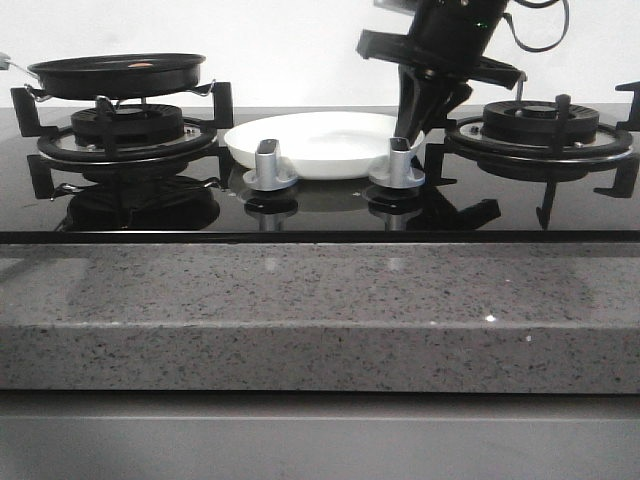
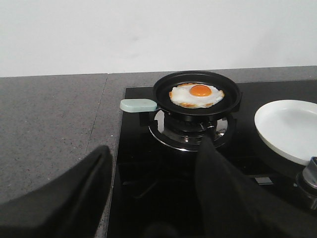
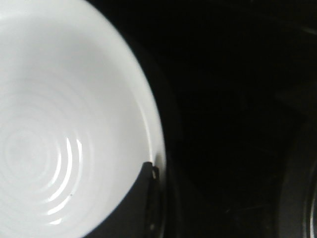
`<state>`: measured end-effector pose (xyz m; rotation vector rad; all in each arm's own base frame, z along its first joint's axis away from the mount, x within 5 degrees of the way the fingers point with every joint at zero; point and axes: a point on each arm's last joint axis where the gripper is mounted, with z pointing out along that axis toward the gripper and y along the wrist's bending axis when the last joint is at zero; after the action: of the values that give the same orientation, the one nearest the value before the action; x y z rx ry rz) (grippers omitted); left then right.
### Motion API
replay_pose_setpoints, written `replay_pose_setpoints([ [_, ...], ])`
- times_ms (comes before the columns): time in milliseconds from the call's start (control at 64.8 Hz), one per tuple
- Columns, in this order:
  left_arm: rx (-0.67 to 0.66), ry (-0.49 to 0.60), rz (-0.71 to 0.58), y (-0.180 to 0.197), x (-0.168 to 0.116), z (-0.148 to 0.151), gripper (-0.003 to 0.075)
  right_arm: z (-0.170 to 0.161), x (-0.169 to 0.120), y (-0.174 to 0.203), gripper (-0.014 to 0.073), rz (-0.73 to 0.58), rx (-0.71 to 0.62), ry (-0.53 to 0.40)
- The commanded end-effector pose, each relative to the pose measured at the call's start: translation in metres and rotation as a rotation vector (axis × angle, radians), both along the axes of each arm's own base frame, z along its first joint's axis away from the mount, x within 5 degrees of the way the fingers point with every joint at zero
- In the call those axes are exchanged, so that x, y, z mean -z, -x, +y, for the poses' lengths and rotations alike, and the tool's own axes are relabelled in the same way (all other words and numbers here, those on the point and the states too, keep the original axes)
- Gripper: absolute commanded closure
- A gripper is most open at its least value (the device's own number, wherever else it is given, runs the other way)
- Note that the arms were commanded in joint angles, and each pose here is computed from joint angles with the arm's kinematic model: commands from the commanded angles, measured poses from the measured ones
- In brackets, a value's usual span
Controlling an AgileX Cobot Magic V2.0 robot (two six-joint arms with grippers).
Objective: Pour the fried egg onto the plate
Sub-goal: 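Lower the right gripper to the rim of the white plate and grasp it, then lift the white plate with the right gripper and hold it near the pan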
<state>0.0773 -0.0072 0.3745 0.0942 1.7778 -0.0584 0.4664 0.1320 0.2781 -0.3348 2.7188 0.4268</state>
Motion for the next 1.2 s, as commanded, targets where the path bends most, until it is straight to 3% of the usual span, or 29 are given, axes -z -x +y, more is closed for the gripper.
replay_pose_setpoints([
  [0, -0.002, 0.016, -0.104, -0.002, -0.017, 0.0, 0.0346, -0.002, -0.04, 0.014, 0.0657, -0.048, -0.036, -0.016],
  [247, -0.002, 0.016, -0.104, -0.002, -0.017, 0.0, 0.0346, -0.003, -0.086, 0.022, 0.0653, -0.136, 0.035, -0.077],
  [447, -0.002, 0.016, -0.104, -0.002, -0.017, 0.0, 0.0346, -0.006, -0.128, 0.052, 0.0653, -0.184, 0.033, -0.122],
  [586, -0.002, 0.016, -0.104, -0.002, -0.017, 0.0, 0.0346, -0.007, -0.139, 0.072, 0.0653, -0.203, 0.036, -0.132],
  [910, -0.002, 0.016, -0.104, -0.002, -0.017, 0.0, 0.0346, 0.004, -0.111, 0.128, 0.0653, -0.221, 0.005, -0.138],
  [1188, -0.002, 0.016, -0.104, -0.002, -0.017, 0.0, 0.0346, 0.005, -0.071, 0.133, 0.0653, -0.175, 0.031, -0.127],
])
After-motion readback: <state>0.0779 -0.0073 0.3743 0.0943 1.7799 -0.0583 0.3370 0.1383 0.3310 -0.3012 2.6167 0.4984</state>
